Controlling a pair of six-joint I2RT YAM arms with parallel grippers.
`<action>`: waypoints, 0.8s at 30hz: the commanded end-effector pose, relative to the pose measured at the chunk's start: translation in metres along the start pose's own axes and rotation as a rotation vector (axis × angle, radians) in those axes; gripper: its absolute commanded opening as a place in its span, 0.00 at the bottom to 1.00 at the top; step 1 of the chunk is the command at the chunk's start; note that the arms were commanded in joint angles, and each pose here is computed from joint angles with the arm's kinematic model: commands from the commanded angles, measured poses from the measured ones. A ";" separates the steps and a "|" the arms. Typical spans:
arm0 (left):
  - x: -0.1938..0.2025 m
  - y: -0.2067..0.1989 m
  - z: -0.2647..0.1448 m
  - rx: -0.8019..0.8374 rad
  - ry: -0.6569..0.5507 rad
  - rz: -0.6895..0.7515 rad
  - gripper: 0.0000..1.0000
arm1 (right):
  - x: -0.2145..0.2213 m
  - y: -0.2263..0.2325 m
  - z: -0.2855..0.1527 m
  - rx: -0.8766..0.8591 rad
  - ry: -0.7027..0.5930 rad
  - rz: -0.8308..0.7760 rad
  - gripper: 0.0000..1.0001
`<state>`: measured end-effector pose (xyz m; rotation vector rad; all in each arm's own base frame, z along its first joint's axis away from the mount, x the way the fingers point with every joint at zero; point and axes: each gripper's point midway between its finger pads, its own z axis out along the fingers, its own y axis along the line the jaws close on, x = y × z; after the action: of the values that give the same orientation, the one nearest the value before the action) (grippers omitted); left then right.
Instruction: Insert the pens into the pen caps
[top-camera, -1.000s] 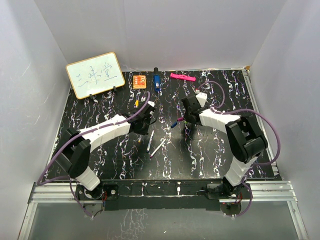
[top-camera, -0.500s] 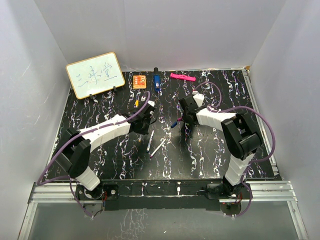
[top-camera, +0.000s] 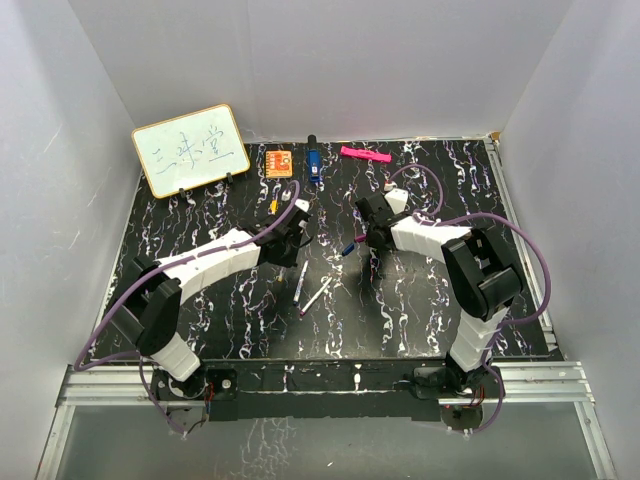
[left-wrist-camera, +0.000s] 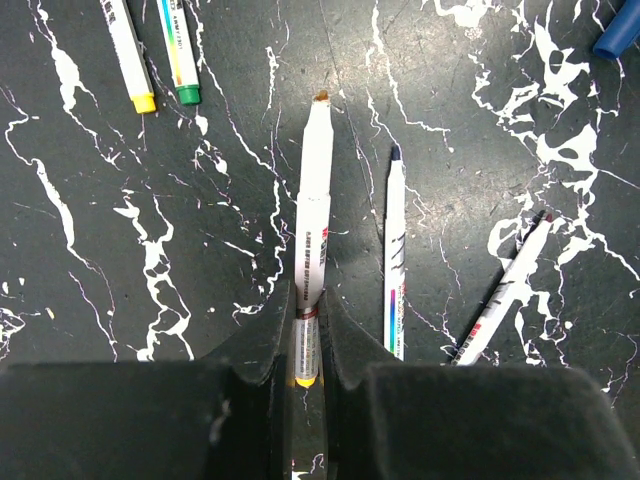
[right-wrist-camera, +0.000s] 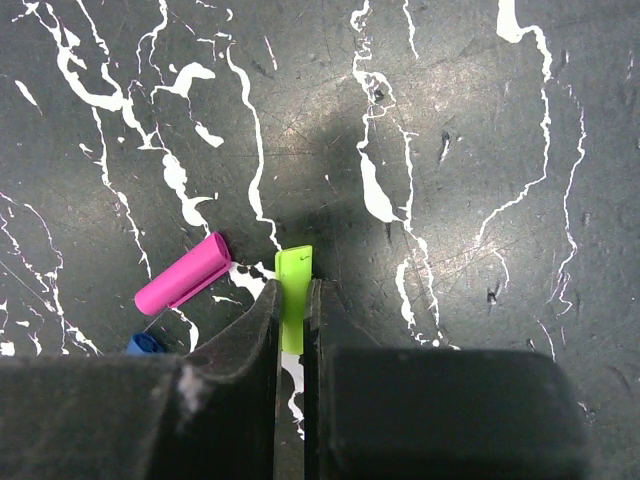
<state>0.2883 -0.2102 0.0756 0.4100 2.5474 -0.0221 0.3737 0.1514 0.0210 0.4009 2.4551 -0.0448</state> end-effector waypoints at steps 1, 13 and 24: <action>-0.021 0.000 -0.017 0.035 -0.081 -0.015 0.00 | 0.058 -0.022 0.001 0.046 0.188 -0.081 0.00; -0.040 -0.024 -0.028 0.214 -0.254 -0.037 0.00 | -0.038 0.023 -0.033 -0.112 -0.100 -0.023 0.00; -0.057 -0.057 -0.039 0.431 -0.435 -0.097 0.00 | -0.122 0.044 -0.106 -0.378 -0.514 0.053 0.00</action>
<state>0.2904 -0.2531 0.1013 0.4160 2.2655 -0.4524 0.3978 0.1675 0.1138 0.2805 2.1744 0.1668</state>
